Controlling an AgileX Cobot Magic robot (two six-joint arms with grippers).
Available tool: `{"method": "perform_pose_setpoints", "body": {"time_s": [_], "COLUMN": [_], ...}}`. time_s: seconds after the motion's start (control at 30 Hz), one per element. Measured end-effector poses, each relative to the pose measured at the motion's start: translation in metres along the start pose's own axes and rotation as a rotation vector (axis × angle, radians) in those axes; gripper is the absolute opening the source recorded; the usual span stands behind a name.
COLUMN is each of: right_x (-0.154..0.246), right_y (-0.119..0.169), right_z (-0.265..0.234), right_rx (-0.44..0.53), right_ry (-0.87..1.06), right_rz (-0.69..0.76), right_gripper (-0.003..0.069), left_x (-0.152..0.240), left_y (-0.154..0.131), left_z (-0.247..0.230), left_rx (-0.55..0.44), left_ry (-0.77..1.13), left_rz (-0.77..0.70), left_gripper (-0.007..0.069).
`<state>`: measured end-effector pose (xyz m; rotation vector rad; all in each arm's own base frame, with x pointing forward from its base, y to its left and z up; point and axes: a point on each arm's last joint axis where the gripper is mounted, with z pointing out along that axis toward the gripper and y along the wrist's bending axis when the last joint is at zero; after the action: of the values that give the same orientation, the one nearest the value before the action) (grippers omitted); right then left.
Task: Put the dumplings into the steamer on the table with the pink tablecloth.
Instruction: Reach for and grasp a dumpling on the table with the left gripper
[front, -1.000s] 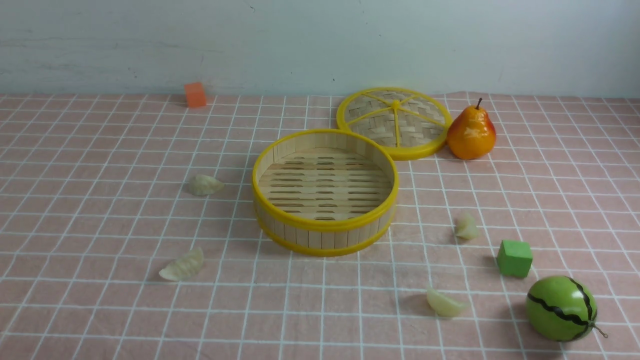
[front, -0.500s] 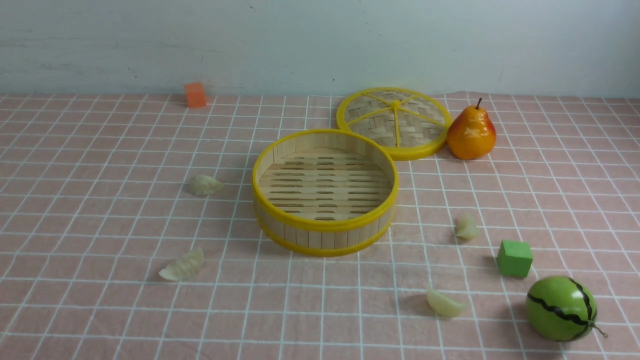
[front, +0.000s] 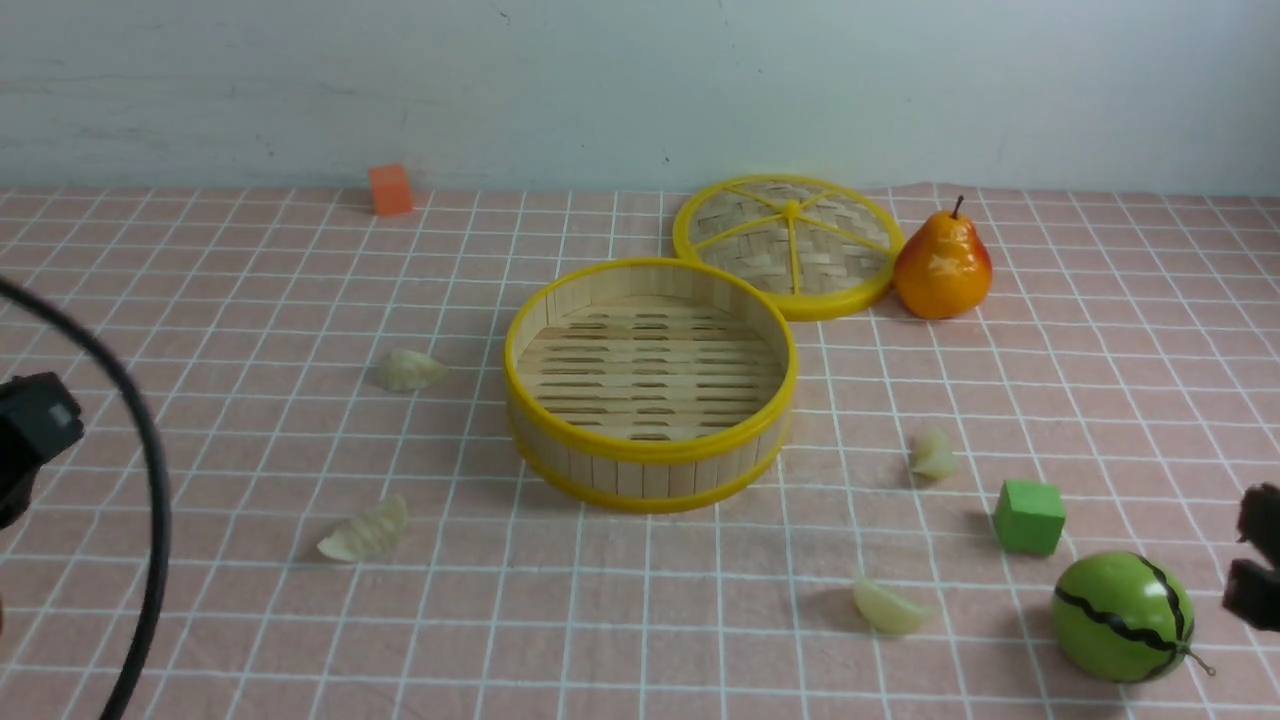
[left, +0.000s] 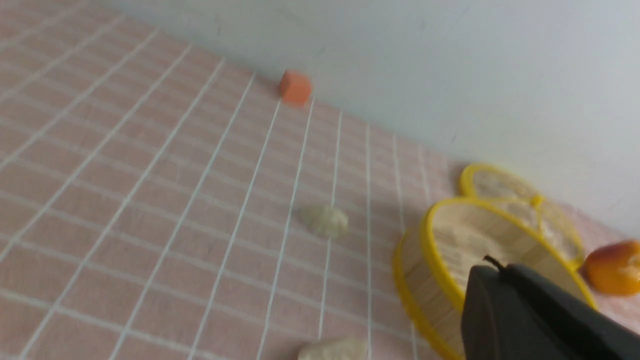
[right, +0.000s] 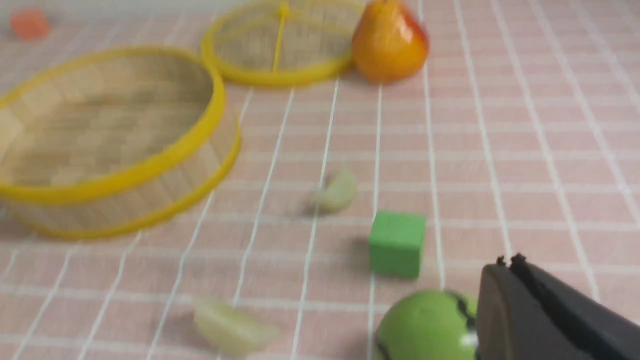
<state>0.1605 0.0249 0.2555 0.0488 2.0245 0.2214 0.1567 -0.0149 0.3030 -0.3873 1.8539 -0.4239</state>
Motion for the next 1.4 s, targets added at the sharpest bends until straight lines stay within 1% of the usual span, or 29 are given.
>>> {"method": "perform_pose_setpoints", "body": {"time_s": [0.03, 0.07, 0.17, 0.23, 0.27, 0.37, 0.4, 0.43, 0.5, 0.57, 0.6, 0.63, 0.67, 0.7, 0.73, 0.8, 0.87, 0.93, 1.03, 1.1, 1.13, 1.23, 1.33, 1.4], "right_x": [0.0, 0.0, -0.001, -0.001, 0.0, 0.003, 0.003, 0.005, 0.007, 0.009, 0.009, 0.008, 0.008, 0.007, 0.007, 0.007, 0.006, 0.005, 0.004, 0.004, 0.004, 0.004, 0.004, 0.004], "right_y": [0.009, 0.015, 0.031, 0.042, 0.047, 0.06, 0.062, 0.064, 0.064, 0.064, 0.064, 0.065, 0.065, 0.065, 0.065, 0.066, 0.066, 0.067, 0.067, 0.068, 0.068, 0.068, 0.068, 0.069], "right_z": [0.007, 0.011, 0.025, 0.036, 0.042, 0.053, 0.055, 0.057, 0.058, 0.059, 0.059, 0.059, 0.059, 0.059, 0.059, 0.061, 0.062, 0.062, 0.063, 0.064, 0.065, 0.065, 0.065, 0.065], "right_rx": [-0.021, -0.034, -0.078, -0.107, -0.116, -0.142, -0.146, -0.147, -0.148, -0.149, -0.149, -0.152, -0.152, -0.153, -0.153, -0.156, -0.159, -0.162, -0.165, -0.166, -0.166, -0.167, -0.168, -0.171], "right_ry": [0.111, 0.163, 0.26, 0.302, 0.328, 0.397, 0.416, 0.455, 0.516, 0.574, 0.579, 0.594, 0.594, 0.593, 0.591, 0.583, 0.572, 0.56, 0.545, 0.538, 0.539, 0.537, 0.538, 0.538], "right_rz": [-0.057, -0.099, -0.189, -0.205, -0.201, -0.19, -0.201, -0.229, -0.287, -0.341, -0.344, -0.364, -0.366, -0.366, -0.367, -0.369, -0.37, -0.369, -0.368, -0.368, -0.368, -0.368, -0.362, -0.349], "right_gripper": [-0.001, -0.001, -0.001, -0.001, -0.0008, -0.0006, -0.0006, -0.0006, -0.0005, -0.0003, -0.0003, -0.0003, -0.0003, -0.0003, -0.0003, -0.0002, -0.0002, -0.0001, 0.0, 0.0, 0.0, 0.0002, 0.0003, 0.0005], "left_x": [-0.009, -0.017, -0.025, -0.03, -0.029, -0.03, -0.033, -0.031, -0.03, -0.027, -0.027, -0.023, -0.017, -0.016, -0.012, -0.001, 0.008, 0.014, 0.02, 0.023, 0.025, 0.027, 0.029, 0.03], "left_y": [-0.006, -0.011, -0.019, -0.027, -0.029, -0.039, -0.042, -0.043, -0.045, -0.046, -0.046, -0.051, -0.049, -0.05, -0.05, -0.053, -0.048, -0.043, -0.041, -0.04, -0.039, -0.039, -0.038, -0.038], "left_z": [0.012, 0.022, 0.047, 0.07, 0.08, 0.126, 0.136, 0.159, 0.187, 0.22, 0.223, 0.248, 0.258, 0.26, 0.271, 0.305, 0.324, 0.344, 0.366, 0.376, 0.38, 0.386, 0.388, 0.388], "left_rx": [-0.042, -0.065, -0.104, -0.073, -0.059, 0.029, 0.047, 0.057, 0.055, 0.018, 0.009, -0.05, -0.097, -0.102, -0.155, -0.329, -0.428, -0.493, -0.521, -0.537, -0.543, -0.555, -0.561, -0.565], "left_ry": [0.104, 0.166, 0.344, 0.446, 0.483, 0.573, 0.575, 0.6, 0.615, 0.631, 0.634, 0.647, 0.668, 0.673, 0.681, 0.672, 0.669, 0.662, 0.653, 0.643, 0.64, 0.619, 0.618, 0.621], "left_rz": [0.008, 0.029, 0.108, 0.16, 0.156, 0.174, 0.18, 0.159, 0.147, 0.14, 0.151, 0.174, 0.176, 0.16, 0.176, 0.123, 0.088, 0.075, 0.043, 0.006, -0.009, -0.058, -0.069, -0.07], "left_gripper": [-0.0014, -0.0014, -0.0014, -0.0014, -0.0014, -0.0014, -0.0014, -0.0014, -0.0014, -0.0014, -0.0014, -0.0014, -0.0014, -0.0014, -0.0014, -0.0012, 0.0, 0.0035, 0.0142, 0.0264, 0.03, 0.0461, 0.0547, 0.0555]}}
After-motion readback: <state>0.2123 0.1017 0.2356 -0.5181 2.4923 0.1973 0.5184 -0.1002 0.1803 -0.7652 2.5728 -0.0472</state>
